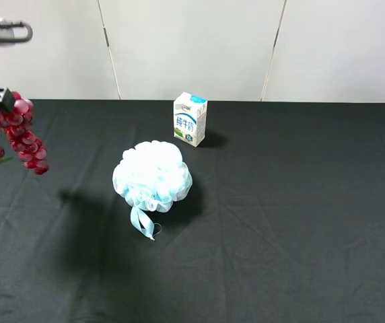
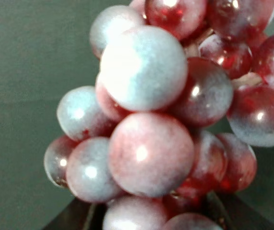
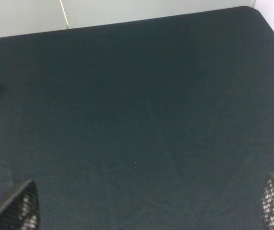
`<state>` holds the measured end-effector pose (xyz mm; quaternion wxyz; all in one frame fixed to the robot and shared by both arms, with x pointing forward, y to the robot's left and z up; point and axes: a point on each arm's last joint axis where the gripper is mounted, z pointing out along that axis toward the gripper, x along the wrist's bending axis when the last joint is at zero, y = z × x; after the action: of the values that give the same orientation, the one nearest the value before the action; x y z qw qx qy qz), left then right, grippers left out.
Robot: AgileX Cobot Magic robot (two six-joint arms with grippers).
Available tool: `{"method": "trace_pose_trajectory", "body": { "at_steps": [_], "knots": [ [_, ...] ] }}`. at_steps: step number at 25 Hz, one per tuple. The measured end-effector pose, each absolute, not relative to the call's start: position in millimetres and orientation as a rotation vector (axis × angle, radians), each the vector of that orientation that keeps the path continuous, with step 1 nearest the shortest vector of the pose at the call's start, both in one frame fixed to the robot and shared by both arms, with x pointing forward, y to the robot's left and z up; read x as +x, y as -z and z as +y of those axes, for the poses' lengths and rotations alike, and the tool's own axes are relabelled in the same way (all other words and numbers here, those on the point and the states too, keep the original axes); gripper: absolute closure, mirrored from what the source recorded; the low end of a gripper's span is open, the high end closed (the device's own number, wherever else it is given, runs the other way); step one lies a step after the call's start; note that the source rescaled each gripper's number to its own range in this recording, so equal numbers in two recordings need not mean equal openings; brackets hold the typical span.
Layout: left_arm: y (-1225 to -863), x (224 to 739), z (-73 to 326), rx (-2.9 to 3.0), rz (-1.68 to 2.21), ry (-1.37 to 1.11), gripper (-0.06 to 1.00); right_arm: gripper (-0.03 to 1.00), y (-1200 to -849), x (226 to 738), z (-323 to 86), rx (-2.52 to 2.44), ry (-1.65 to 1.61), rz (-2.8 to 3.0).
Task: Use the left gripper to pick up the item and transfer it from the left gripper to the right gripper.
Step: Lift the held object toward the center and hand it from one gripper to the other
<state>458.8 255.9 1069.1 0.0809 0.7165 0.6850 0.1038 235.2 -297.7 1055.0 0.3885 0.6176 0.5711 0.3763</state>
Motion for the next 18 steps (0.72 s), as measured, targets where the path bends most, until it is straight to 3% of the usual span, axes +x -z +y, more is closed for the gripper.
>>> {"method": "trace_pose_trajectory", "body": {
  "at_steps": [6,18],
  "knots": [
    [-1090.9,461.8,245.9,2.124,1.943,-0.226,0.94,-0.03,-1055.0,235.2,-297.7,1.571,-0.957,1.452],
    [-1097.2,461.9,223.1,2.275,1.584,-0.133,0.94,-0.03,-1055.1,235.2,-297.8,1.570,-0.958,1.452]
  ]
}}
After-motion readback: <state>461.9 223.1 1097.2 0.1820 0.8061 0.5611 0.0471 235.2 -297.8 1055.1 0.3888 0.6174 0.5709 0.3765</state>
